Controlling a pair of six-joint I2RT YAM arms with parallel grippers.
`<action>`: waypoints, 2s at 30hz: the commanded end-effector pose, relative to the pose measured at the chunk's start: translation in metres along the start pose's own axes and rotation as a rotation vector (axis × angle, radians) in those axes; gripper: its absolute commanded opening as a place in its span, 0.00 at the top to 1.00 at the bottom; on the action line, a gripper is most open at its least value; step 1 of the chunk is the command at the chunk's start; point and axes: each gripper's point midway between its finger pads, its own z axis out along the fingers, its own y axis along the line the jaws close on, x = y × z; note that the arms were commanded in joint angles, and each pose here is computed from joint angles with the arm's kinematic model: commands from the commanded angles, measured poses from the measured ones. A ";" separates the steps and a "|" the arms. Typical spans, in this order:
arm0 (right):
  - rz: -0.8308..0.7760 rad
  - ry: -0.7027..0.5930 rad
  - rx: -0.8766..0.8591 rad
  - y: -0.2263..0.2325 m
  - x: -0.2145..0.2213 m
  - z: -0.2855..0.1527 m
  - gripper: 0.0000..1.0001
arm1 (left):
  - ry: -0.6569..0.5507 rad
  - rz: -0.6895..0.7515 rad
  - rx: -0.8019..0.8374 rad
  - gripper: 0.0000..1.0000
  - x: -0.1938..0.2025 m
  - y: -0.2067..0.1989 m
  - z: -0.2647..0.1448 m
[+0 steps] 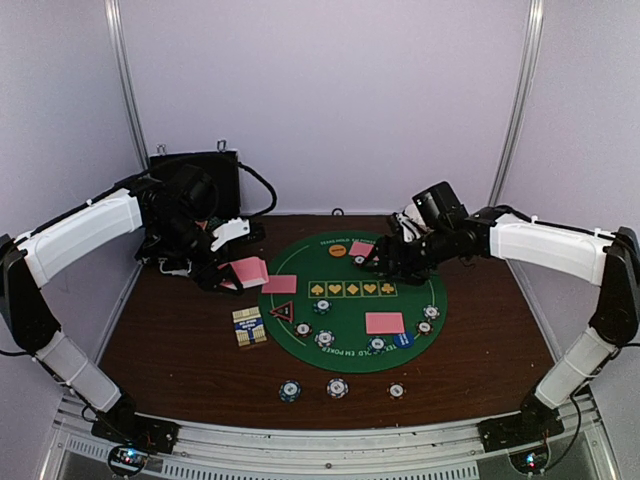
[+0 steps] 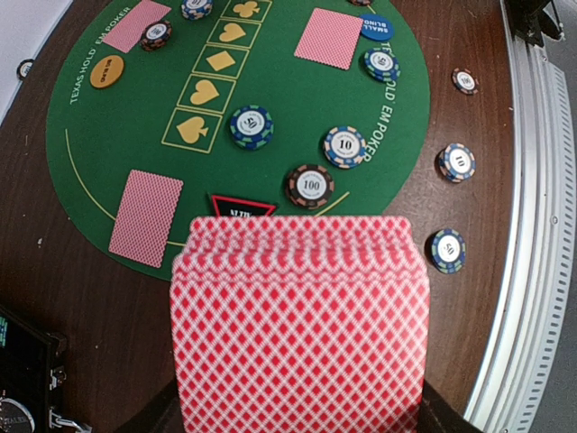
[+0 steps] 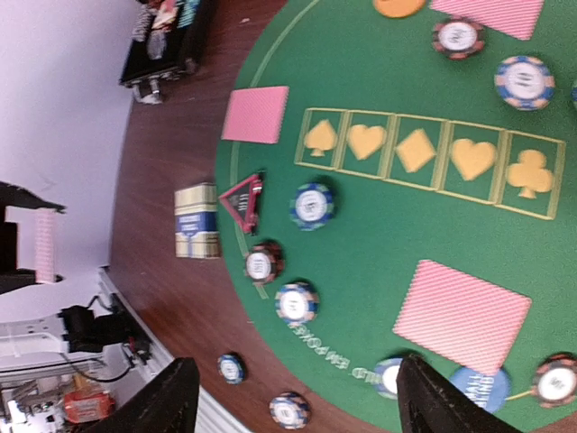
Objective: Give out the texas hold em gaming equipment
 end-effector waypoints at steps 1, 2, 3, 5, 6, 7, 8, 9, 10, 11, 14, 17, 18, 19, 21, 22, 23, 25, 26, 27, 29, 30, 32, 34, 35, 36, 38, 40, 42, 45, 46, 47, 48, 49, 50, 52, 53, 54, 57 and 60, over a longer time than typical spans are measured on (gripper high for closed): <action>0.005 -0.004 -0.272 0.087 -0.003 0.010 0.17 | -0.067 0.027 -0.021 0.92 -0.018 0.001 -0.015; 0.000 0.011 -0.317 0.104 0.001 0.017 0.16 | -0.066 0.024 -0.020 0.92 -0.018 0.002 -0.015; 0.007 0.014 -0.357 0.117 0.000 0.021 0.16 | -0.069 0.025 -0.019 0.92 -0.018 0.001 -0.015; 0.007 0.038 -0.439 0.146 0.005 0.030 0.15 | -0.071 0.024 -0.017 0.92 -0.019 0.001 -0.015; 0.010 0.048 -0.464 0.155 0.007 0.035 0.15 | -0.073 0.024 -0.017 0.92 -0.019 0.001 -0.015; 0.010 0.057 -0.483 0.164 0.009 0.040 0.15 | -0.074 0.023 -0.015 0.92 -0.020 0.001 -0.015; 0.005 0.066 -0.498 0.171 0.010 0.045 0.14 | -0.075 0.023 -0.014 0.92 -0.020 0.001 -0.015; 0.003 0.079 -0.510 0.177 0.013 0.051 0.14 | -0.075 0.023 -0.013 0.92 -0.020 0.001 -0.015; 0.009 0.091 -0.521 0.183 0.014 0.055 0.14 | -0.074 0.022 -0.013 0.92 -0.020 0.001 -0.015; 0.007 0.090 -0.545 0.190 0.013 0.059 0.14 | -0.075 0.023 -0.012 0.92 -0.020 0.001 -0.014; 0.003 0.115 -0.578 0.205 0.016 0.072 0.13 | -0.073 0.023 -0.013 0.92 -0.019 0.001 -0.014; -0.005 0.133 -0.590 0.215 0.019 0.083 0.12 | -0.074 0.026 -0.014 0.92 -0.020 0.001 -0.015; -0.005 0.138 -0.596 0.218 0.018 0.086 0.12 | -0.074 0.026 -0.014 0.92 -0.020 0.000 -0.015; -0.004 0.146 -0.599 0.220 0.019 0.090 0.12 | -0.074 0.026 -0.013 0.92 -0.020 0.000 -0.015; -0.003 0.153 -0.613 0.225 0.019 0.095 0.12 | -0.073 0.026 -0.013 0.92 -0.019 0.000 -0.014; -0.003 0.156 -0.618 0.227 0.018 0.098 0.12 | -0.073 0.026 -0.012 0.92 -0.019 0.000 -0.015; -0.005 0.161 -0.622 0.230 0.018 0.100 0.12 | -0.071 0.026 -0.013 0.92 -0.019 0.000 -0.014; -0.007 0.179 -0.626 0.234 0.020 0.106 0.12 | -0.070 0.028 -0.013 0.92 -0.018 0.000 -0.014; -0.005 0.189 -0.629 0.235 0.021 0.109 0.12 | -0.071 0.026 -0.013 0.92 -0.018 0.000 -0.014; -0.003 0.199 -0.631 0.237 0.022 0.114 0.12 | -0.072 0.027 -0.012 0.92 -0.018 0.000 -0.014; 0.003 0.211 -0.640 0.240 0.023 0.118 0.12 | -0.073 0.028 -0.011 0.92 -0.018 0.000 -0.014; 0.005 0.219 -0.644 0.242 0.024 0.120 0.13 | -0.072 0.028 -0.012 0.92 -0.018 0.000 -0.014; 0.009 0.235 -0.648 0.244 0.025 0.124 0.14 | -0.070 0.029 -0.012 0.92 -0.018 0.000 -0.014; 0.018 0.254 -0.649 0.245 0.027 0.128 0.17 | -0.070 0.028 -0.013 0.92 -0.018 0.000 -0.014; 0.024 0.262 -0.648 0.244 0.028 0.130 0.18 | -0.070 0.028 -0.012 0.92 -0.018 0.000 -0.014; 0.031 0.269 -0.645 0.242 0.028 0.132 0.20 | -0.070 0.028 -0.012 0.92 -0.018 0.000 -0.014; 0.042 0.277 -0.637 0.237 0.028 0.134 0.22 | -0.072 0.030 -0.014 0.92 -0.019 0.000 -0.015; 0.056 0.277 -0.624 0.230 0.027 0.136 0.25 | -0.073 0.031 -0.015 0.92 -0.018 0.000 -0.015; 0.068 0.269 -0.612 0.222 0.024 0.136 0.27 | -0.074 0.032 -0.016 0.92 -0.019 0.000 -0.016; 0.080 0.260 -0.587 0.208 0.020 0.135 0.30 | -0.077 0.032 -0.016 0.92 -0.020 0.000 -0.016; 0.081 0.258 -0.579 0.205 0.019 0.134 0.31 | -0.079 0.032 -0.014 0.93 -0.020 -0.001 -0.017; 0.085 0.254 -0.573 0.201 0.017 0.133 0.32 | -0.079 0.032 -0.013 0.93 -0.020 -0.001 -0.016; 0.088 0.249 -0.566 0.196 0.016 0.132 0.32 | -0.079 0.033 -0.014 0.93 -0.020 0.000 -0.016; 0.091 0.247 -0.555 0.191 0.016 0.132 0.33 | -0.079 0.032 -0.013 0.93 -0.021 0.000 -0.016; 0.090 0.244 -0.549 0.188 0.016 0.130 0.33 | -0.082 0.032 -0.014 0.93 -0.021 0.000 -0.017; 0.088 0.240 -0.538 0.183 0.015 0.127 0.35 | -0.083 0.033 -0.015 0.93 -0.022 0.000 -0.017; 0.086 0.239 -0.537 0.182 0.015 0.125 0.36 | -0.082 0.033 -0.014 0.93 -0.022 0.000 -0.017; 0.084 0.236 -0.537 0.181 0.014 0.124 0.37 | -0.083 0.033 -0.015 0.93 -0.022 0.000 -0.017; 0.077 0.230 -0.545 0.182 0.012 0.117 0.42 | -0.080 0.032 -0.013 0.93 -0.022 0.001 -0.016; 0.069 0.220 -0.559 0.187 0.009 0.106 0.48 | -0.077 0.031 -0.012 0.93 -0.020 0.001 -0.015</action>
